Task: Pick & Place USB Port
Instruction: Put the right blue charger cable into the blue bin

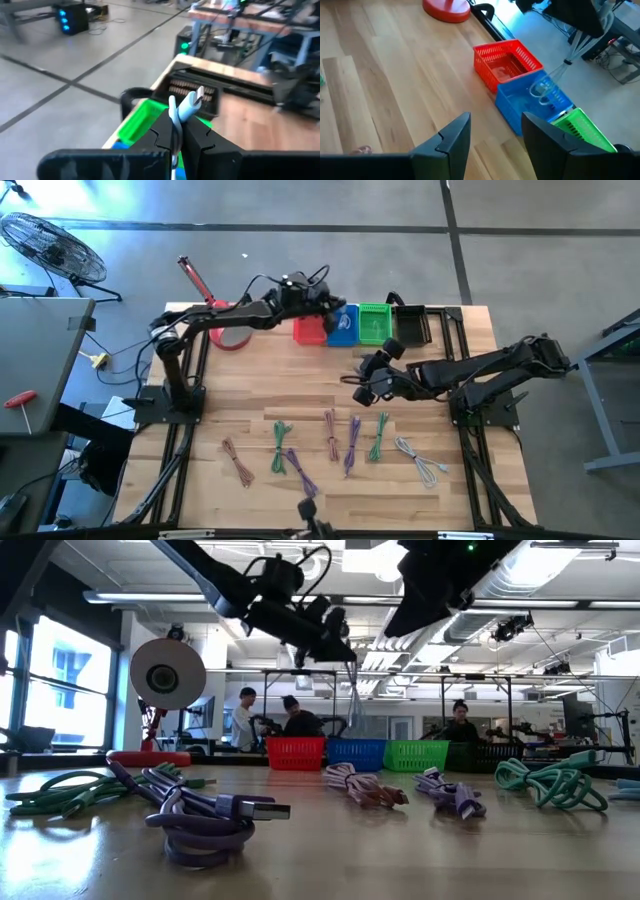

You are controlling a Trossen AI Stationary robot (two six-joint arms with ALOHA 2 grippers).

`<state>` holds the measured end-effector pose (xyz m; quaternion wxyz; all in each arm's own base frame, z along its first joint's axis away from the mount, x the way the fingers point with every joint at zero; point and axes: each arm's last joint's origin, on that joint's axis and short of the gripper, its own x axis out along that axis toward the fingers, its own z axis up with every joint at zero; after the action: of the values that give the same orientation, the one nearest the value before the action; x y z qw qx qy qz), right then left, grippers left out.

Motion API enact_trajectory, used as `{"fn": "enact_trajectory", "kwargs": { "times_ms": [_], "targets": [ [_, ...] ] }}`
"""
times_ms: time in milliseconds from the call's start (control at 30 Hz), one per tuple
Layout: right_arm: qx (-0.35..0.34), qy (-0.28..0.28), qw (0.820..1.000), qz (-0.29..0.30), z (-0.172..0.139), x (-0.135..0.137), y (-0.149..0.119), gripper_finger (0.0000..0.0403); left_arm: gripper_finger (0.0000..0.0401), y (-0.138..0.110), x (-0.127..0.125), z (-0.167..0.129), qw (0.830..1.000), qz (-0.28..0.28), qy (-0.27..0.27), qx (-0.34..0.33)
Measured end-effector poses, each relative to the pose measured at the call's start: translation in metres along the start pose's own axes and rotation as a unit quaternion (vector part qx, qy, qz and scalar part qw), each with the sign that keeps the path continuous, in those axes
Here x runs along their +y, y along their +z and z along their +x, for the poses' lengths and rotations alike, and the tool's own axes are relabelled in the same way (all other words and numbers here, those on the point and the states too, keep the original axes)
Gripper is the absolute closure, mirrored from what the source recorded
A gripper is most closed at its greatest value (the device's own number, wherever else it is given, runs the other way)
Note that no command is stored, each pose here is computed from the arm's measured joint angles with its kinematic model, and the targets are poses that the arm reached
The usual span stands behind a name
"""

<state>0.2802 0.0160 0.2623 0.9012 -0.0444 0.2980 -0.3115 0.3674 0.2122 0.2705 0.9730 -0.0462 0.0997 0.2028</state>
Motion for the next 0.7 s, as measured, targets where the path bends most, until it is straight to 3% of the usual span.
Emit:
{"fn": "enact_trajectory", "kwargs": {
  "times_ms": [233,700],
  "targets": [
    [0.006,-0.002,1.000,-0.006,0.000,0.000,-0.001,0.0236,0.0393,-0.019,0.016,0.011,0.999,-0.012,0.020,0.025],
    [0.006,-0.003,1.000,-0.006,0.000,-0.001,-0.001,0.0236,0.0393,-0.038,0.017,0.018,0.996,-0.043,0.020,0.070]
  ]
}}
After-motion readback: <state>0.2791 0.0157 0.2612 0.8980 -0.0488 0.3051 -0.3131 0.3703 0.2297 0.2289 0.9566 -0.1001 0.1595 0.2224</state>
